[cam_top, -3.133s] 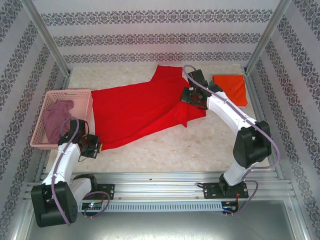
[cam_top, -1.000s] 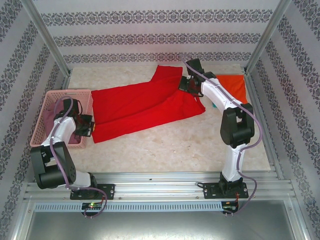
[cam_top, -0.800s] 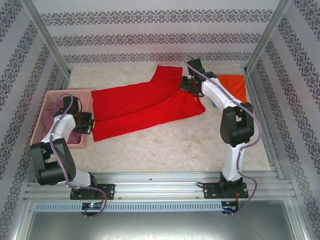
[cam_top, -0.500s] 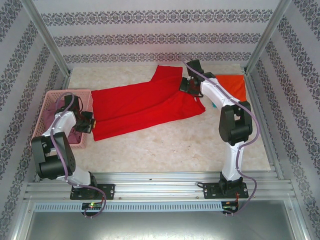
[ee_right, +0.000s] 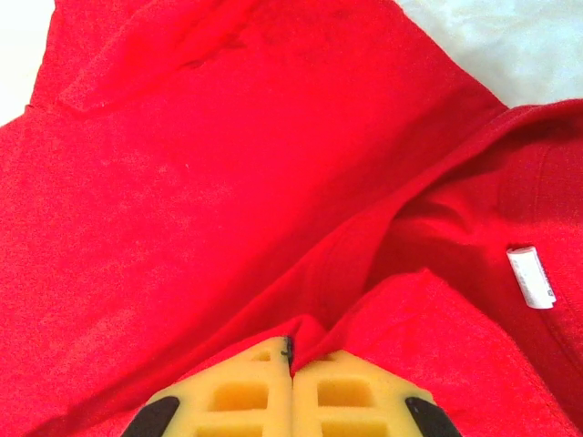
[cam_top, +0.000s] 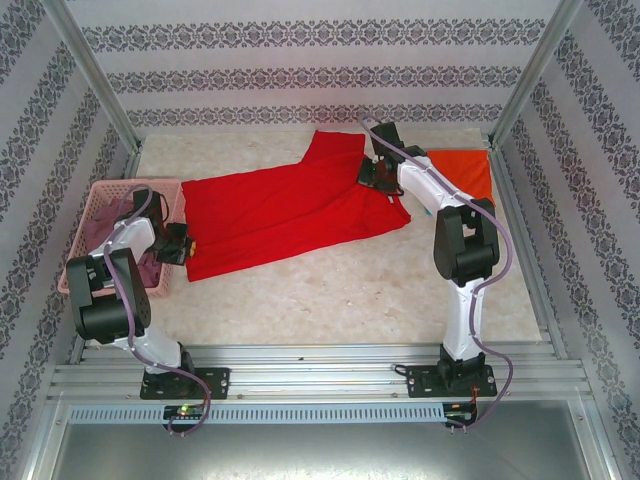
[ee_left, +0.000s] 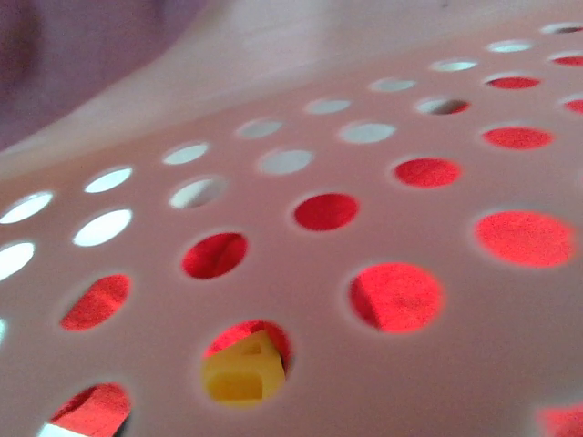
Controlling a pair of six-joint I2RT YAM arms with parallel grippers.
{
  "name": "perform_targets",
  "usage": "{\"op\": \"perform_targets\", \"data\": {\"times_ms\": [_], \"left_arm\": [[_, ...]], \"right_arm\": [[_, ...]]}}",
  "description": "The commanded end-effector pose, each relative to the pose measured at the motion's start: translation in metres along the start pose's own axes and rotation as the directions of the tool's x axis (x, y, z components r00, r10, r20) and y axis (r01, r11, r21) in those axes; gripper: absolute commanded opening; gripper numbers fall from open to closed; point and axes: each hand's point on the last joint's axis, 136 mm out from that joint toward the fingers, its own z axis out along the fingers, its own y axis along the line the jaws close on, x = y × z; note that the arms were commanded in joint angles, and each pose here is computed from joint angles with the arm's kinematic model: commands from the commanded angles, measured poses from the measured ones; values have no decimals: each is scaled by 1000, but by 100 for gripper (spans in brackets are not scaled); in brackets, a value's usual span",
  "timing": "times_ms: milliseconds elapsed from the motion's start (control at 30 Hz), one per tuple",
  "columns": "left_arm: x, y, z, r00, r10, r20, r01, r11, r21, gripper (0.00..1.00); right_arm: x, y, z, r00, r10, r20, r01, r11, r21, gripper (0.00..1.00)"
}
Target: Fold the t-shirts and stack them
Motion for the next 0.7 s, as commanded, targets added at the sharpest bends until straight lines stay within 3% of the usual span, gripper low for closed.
{"op": "perform_targets", "data": {"times_ms": [0,667], "left_arm": [[-12,-14,-6,999,22,37,-24,999,37,1],[-18,-33,-9,992,120,28,-120,993,21,5]], "right_arm": [[-10,-3,-2,1000,0,14,0,1000,2,0],[-13,-13,-4,999,32,34,-32,999,11,0]]}}
